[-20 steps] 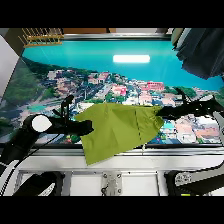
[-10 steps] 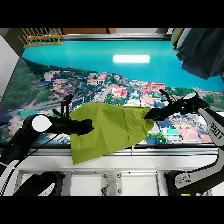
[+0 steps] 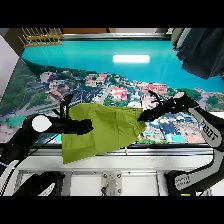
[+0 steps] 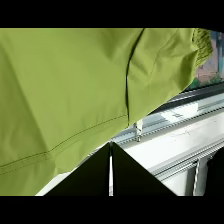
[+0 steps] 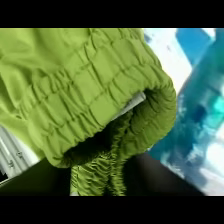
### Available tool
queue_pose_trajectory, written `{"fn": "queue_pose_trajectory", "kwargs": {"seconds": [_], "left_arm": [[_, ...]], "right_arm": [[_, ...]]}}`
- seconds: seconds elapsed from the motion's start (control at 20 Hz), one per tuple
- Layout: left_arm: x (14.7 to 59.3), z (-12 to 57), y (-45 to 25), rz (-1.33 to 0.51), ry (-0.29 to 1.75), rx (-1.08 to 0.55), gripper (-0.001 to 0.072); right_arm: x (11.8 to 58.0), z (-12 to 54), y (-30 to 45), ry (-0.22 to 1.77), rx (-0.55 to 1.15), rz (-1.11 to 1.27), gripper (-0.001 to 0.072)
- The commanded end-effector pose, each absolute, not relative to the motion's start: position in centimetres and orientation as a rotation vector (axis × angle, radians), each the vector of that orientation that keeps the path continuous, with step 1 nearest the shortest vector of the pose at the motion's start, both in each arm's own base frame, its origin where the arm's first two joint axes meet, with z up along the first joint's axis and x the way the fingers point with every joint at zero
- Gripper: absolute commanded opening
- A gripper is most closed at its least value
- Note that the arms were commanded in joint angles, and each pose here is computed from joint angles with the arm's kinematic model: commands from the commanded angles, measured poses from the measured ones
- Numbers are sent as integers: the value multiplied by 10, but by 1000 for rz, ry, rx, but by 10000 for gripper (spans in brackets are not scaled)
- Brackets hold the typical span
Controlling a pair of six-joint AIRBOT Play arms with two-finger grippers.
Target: Fold the clothes and pants, and hang the long-sleeved shirts on hangers.
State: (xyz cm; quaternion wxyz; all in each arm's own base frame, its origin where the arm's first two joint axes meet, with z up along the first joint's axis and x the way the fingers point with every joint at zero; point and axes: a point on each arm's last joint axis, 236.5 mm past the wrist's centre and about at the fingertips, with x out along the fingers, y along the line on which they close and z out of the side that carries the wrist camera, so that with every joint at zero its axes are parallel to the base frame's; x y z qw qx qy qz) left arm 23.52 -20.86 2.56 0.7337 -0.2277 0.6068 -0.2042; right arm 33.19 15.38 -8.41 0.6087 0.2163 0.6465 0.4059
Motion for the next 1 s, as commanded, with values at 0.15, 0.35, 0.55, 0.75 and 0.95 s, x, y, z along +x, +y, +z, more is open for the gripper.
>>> {"fn": "queue_pose_trajectory", "kwargs": {"seconds": [0.15,0.35,0.55,0.75,0.95], "left_arm": [[236,25,-207,-447,1332,-493,7],[237,25,-207,-446,1326,-494,7],[242,27,-208,-443,1306,-501,7],[248,29,-208,-440,1280,-508,7],[252,30,-208,-437,1260,-514,7]], "right_arm": [[334,-70,169,1464,540,977,21],[381,-30,118,1287,559,830,21],[437,30,-36,972,712,331,20],[402,76,-198,733,827,-185,20],[318,79,-278,732,854,-565,20]]}}
